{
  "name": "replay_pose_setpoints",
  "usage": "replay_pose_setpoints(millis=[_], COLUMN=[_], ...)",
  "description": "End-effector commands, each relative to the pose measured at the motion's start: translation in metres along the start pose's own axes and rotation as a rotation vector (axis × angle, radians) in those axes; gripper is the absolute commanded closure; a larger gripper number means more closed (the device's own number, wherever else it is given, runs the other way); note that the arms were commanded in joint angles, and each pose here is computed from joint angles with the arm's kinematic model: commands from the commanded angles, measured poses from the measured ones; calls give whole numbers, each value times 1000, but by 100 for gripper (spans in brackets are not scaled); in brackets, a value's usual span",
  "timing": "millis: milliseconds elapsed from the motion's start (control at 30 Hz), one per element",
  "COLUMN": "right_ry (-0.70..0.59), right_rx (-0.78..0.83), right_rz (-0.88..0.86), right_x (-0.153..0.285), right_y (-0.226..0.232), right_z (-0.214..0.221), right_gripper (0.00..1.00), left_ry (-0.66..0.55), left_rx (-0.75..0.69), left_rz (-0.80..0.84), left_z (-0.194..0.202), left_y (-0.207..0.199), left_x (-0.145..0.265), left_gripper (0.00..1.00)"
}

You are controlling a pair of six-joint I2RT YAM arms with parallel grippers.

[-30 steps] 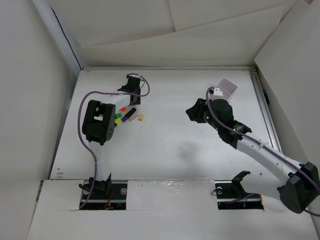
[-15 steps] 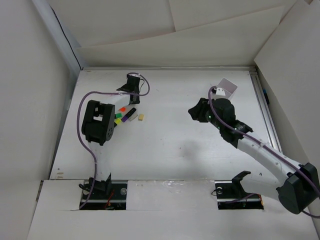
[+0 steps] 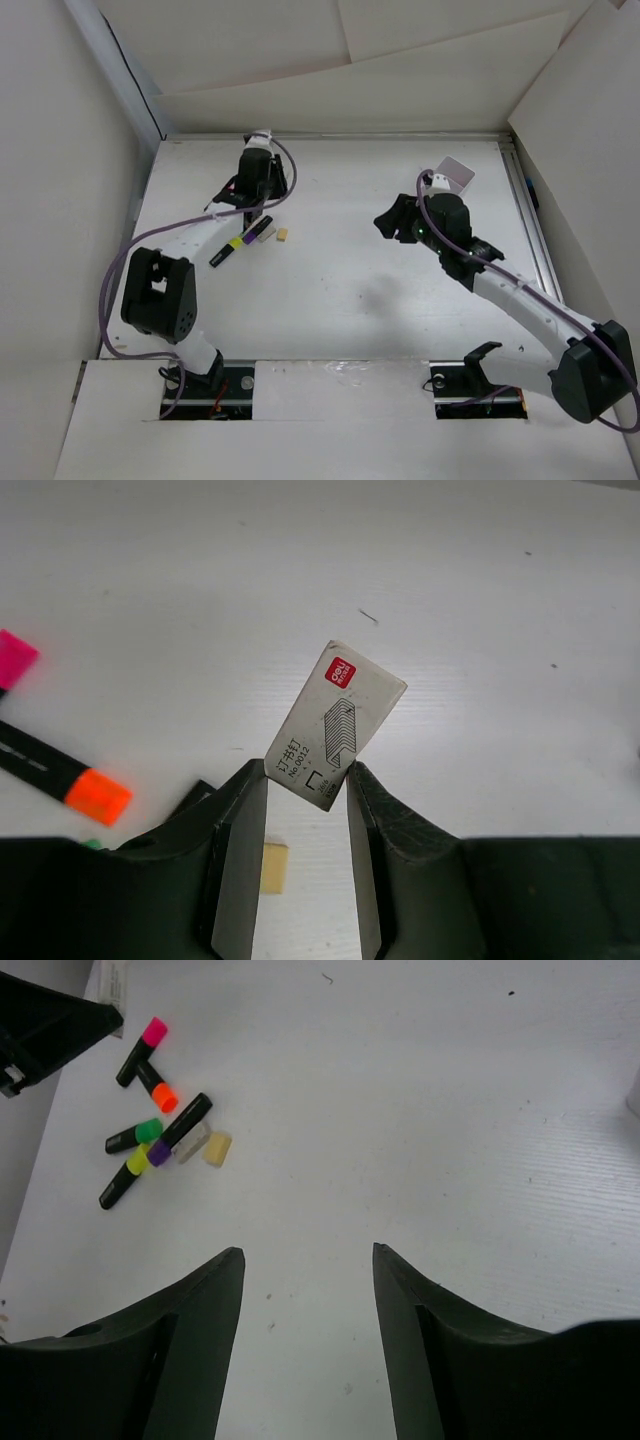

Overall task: Sort the stationery into containers
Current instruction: Pick up the stapler from the center of the board.

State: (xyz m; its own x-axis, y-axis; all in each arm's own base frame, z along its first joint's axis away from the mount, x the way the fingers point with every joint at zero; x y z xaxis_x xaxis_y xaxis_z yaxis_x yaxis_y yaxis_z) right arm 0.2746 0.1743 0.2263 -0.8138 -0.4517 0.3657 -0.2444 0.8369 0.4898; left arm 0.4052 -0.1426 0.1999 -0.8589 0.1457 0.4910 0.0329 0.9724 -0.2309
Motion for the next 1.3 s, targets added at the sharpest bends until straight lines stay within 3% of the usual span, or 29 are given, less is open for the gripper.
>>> replay_pose_setpoints(millis=[0,367,700,1000,1267], right_ry=[-14,33,223,222,243], right_rx=[8,16,-43,-20,-58], right_rz=[-79,-257,-331,-366,-302], right_x=[-4,3,-44,-49,-70], right_y=[4,26,35,55,48], right_z=[-6,-12,29,29,36], right_gripper=[39,14,19,21,33], left_ry=[11,21,-2,7,-14], left_rx=[12,-44,-50,-99,-115], left_rz=[118,360,555,565,632], left_z=[28,105,115,129,130], left_y=[-29,-87,-115,-107,-106], left_x=[15,67,98,96,109], left_gripper=[97,97,96,96,96])
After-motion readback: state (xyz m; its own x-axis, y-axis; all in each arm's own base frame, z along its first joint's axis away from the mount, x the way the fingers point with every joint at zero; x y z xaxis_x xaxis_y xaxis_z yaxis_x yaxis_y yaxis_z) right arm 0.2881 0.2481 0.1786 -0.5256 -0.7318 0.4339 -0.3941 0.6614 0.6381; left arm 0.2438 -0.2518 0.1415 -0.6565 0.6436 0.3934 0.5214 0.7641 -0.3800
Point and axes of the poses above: each gripper's point midway between its finger pads, its own x axis back along the fingers, its own y axis along the line the jaws close on, z = x × y, the point moved 6 cm from there along x, back along the fingers
